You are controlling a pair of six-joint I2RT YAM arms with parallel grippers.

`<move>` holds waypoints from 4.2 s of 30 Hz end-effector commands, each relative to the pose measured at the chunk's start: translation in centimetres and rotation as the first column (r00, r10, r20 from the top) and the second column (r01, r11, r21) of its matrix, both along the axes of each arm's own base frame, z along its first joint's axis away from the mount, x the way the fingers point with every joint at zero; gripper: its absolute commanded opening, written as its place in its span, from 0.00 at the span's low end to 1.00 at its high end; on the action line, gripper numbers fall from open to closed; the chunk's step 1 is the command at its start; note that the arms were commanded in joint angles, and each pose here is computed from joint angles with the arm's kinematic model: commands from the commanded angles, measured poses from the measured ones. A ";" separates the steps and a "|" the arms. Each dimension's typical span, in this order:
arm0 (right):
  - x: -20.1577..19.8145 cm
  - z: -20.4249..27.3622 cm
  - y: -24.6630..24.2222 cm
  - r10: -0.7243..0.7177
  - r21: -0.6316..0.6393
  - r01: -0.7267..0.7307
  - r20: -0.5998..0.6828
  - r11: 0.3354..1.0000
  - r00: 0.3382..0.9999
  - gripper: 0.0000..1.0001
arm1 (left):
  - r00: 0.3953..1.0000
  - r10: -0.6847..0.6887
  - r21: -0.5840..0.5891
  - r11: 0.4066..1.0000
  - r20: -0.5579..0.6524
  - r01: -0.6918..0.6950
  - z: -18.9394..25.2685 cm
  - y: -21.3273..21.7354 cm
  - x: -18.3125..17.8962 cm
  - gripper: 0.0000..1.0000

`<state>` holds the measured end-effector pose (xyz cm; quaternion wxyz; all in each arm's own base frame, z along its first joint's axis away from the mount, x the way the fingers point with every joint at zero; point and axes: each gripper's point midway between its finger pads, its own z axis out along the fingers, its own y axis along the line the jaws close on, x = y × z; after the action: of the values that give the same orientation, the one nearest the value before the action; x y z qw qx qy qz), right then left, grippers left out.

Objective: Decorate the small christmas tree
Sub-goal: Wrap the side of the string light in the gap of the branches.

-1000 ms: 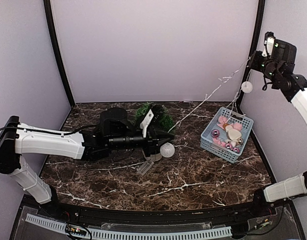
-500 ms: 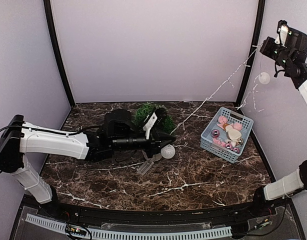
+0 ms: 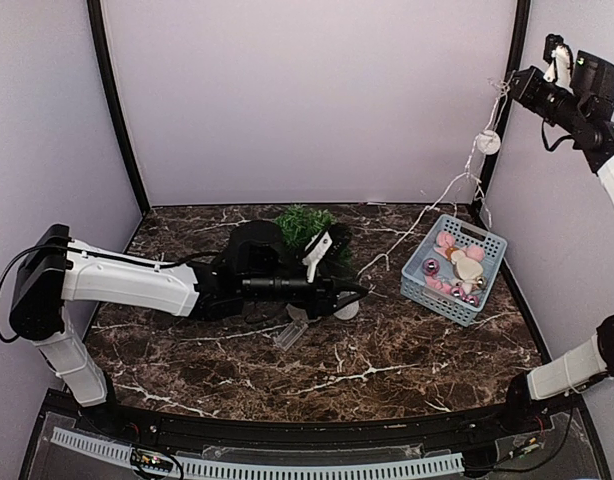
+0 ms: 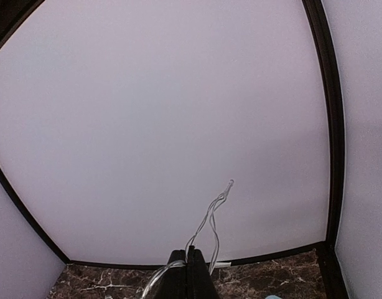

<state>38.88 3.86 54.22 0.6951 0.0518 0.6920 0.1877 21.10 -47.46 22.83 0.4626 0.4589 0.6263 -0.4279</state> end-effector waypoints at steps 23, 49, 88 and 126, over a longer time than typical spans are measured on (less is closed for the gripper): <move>-5.8 8.3 3.9 0.251 -0.026 -0.252 0.255 0.967 0.934 0.00 | 0.997 -0.071 -0.103 0.992 0.005 0.071 10.1 2.0 -2.7 0.86; -7.2 7.5 6.0 0.383 -0.054 -0.384 0.275 0.922 0.882 0.00 | 0.999 -0.038 -0.051 0.998 -0.012 0.037 12.8 -7.3 3.2 0.66; -1.8 -9.2 3.8 0.241 0.111 -0.238 -0.016 0.965 0.970 0.00 | 0.943 0.146 -0.119 0.986 0.298 -0.115 15.4 -7.2 10.5 0.00; -0.5 -29.6 7.8 0.283 0.186 -0.222 -0.431 0.957 0.857 0.00 | 0.850 0.302 -0.125 0.953 0.431 -0.275 13.2 -4.9 17.4 0.00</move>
<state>38.41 10.71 25.28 0.4820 0.0565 0.8242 0.2918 37.19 -53.27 36.24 0.6491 0.4385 0.5435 -0.3017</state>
